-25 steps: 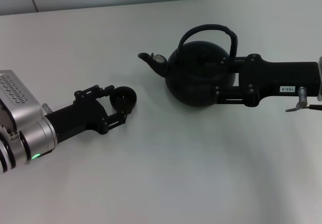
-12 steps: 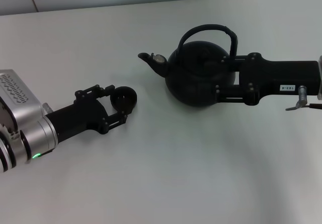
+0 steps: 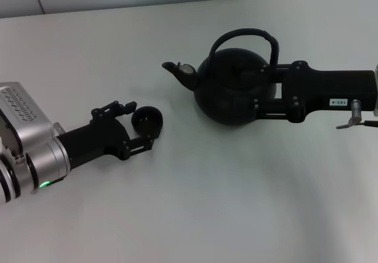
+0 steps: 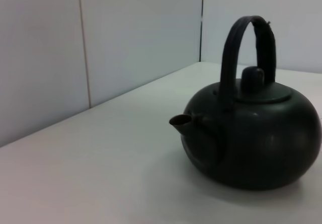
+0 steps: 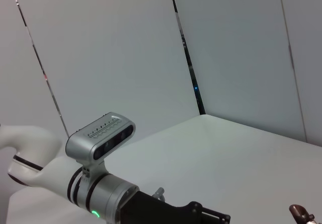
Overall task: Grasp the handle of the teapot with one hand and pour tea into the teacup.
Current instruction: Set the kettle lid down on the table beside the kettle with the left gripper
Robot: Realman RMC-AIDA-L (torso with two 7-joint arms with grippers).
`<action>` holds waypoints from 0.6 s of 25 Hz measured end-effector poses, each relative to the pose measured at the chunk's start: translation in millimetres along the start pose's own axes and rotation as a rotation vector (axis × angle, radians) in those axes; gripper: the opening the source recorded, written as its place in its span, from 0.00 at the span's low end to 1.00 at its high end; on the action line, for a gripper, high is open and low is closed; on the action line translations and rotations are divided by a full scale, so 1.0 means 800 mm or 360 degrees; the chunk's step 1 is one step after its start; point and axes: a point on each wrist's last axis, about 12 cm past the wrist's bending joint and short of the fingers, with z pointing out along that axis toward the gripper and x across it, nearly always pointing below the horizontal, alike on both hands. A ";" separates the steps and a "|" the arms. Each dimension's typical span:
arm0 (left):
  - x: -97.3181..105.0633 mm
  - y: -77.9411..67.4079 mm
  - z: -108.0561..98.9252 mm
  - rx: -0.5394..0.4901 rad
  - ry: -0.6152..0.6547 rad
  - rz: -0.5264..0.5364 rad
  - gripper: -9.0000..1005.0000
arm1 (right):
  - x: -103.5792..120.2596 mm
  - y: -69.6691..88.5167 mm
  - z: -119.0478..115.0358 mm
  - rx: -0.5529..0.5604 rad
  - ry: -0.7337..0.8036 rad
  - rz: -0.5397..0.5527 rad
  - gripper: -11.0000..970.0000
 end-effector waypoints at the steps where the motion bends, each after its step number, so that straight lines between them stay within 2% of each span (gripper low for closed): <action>1: 0.001 -0.001 0.000 0.0015 0.0008 0.0009 0.74 | 0.000 0.000 0.000 0.0000 0.0000 0.0000 0.66; 3: 0.001 -0.002 0.001 0.0019 0.0011 0.0012 0.78 | 0.000 0.000 0.000 0.0000 0.0000 0.0000 0.66; 15: 0.001 -0.002 0.001 0.0021 0.0012 0.0014 0.78 | 0.001 0.000 0.000 -0.0002 -0.0001 0.0005 0.66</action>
